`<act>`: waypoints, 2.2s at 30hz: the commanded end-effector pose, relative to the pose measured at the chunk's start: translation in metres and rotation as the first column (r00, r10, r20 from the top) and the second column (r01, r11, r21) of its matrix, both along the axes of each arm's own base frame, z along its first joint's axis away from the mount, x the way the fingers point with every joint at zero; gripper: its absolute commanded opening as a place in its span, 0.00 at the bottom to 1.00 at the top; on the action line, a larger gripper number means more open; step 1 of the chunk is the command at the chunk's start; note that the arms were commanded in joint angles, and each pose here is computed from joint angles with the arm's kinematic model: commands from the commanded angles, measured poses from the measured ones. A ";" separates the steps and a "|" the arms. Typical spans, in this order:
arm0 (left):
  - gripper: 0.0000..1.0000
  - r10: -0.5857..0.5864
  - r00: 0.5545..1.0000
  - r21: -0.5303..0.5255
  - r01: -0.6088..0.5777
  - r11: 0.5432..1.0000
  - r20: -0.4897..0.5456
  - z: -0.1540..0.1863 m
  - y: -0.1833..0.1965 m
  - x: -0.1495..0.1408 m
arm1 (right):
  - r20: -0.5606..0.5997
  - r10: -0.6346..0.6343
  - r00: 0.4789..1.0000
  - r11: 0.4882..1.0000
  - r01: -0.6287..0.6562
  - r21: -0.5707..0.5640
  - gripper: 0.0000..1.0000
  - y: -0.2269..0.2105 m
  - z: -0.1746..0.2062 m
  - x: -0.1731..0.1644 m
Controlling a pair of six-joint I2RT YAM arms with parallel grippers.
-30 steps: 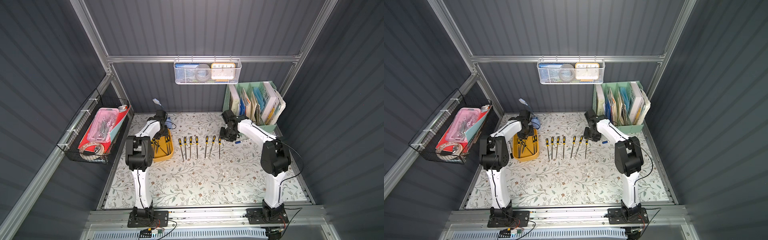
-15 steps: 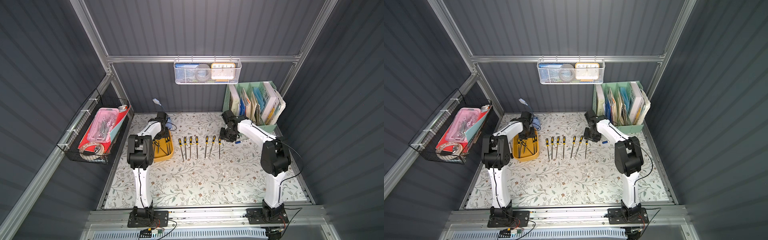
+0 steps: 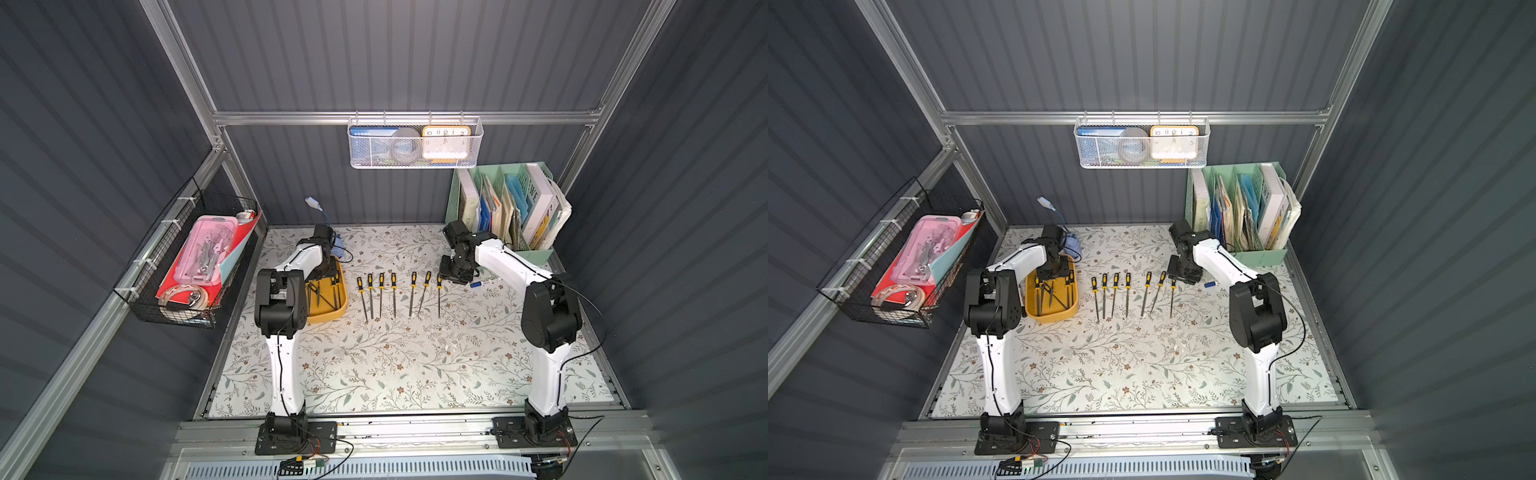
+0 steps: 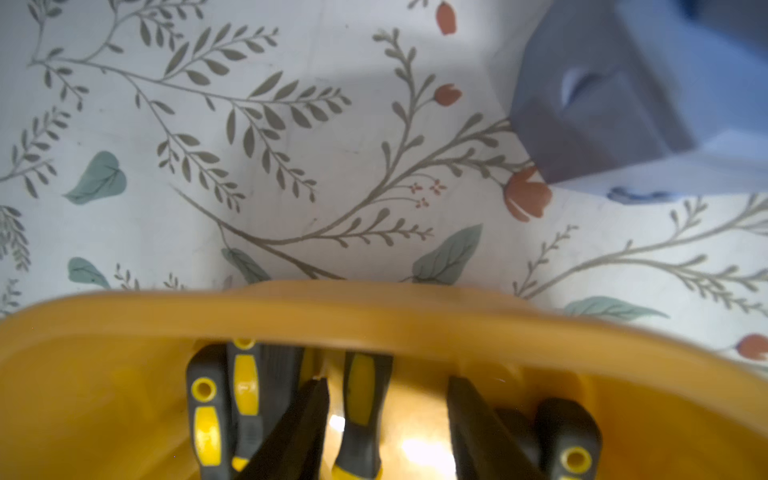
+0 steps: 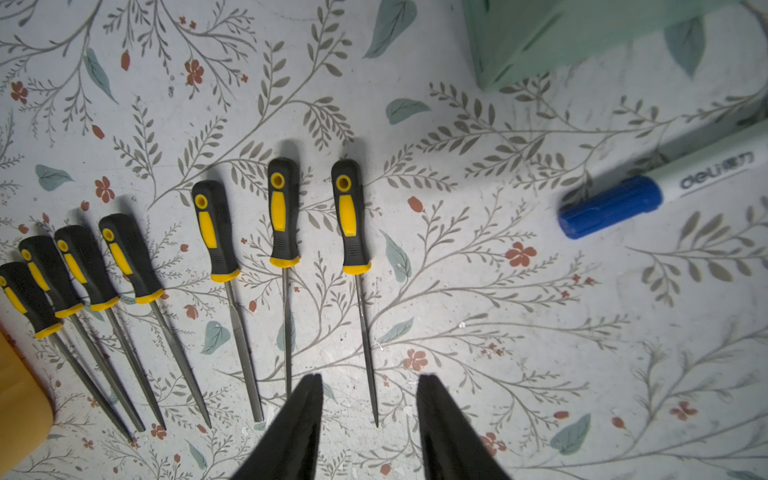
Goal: Take the file tool out of the storage box
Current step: Pick up the file tool from the storage box.
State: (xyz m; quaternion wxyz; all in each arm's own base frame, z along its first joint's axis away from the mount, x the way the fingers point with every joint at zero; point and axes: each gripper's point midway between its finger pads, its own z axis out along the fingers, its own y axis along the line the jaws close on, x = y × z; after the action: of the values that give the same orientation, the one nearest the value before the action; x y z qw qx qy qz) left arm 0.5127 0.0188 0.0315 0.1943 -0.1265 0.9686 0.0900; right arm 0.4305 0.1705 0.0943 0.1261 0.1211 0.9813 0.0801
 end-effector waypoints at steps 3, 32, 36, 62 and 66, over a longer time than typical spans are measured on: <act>0.40 0.008 0.999 0.007 -0.008 1.000 -0.048 -0.013 0.005 -0.007 | -0.038 -0.013 0.999 1.000 0.012 -0.023 0.43 -0.005 -0.008 -0.008; 0.00 -0.207 0.936 -0.219 0.274 0.937 0.284 0.148 -0.174 0.031 | -0.002 -0.063 0.998 0.998 0.063 -0.003 0.44 -0.010 -0.002 -0.008; 0.00 -0.291 0.909 -0.251 0.370 0.895 0.299 0.142 -0.240 0.028 | 0.010 -0.096 0.995 0.995 0.096 0.003 0.44 -0.025 0.004 -0.007; 0.00 -0.394 0.913 -0.316 0.408 0.857 0.110 0.017 -0.325 -0.021 | -0.047 -0.087 0.995 0.996 0.088 0.018 0.44 -0.063 -0.007 -0.015; 0.00 -0.383 0.920 -0.322 0.390 0.863 0.086 0.005 -0.324 -0.028 | -0.054 -0.081 0.995 0.997 0.082 0.014 0.44 -0.066 -0.009 -0.015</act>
State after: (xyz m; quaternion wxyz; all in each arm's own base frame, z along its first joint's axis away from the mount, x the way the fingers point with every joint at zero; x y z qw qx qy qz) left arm 0.4899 -0.3067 0.0539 0.2105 0.0528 0.9691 -0.1176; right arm 0.4216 0.1097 0.0986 0.1260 0.1692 0.9734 0.0893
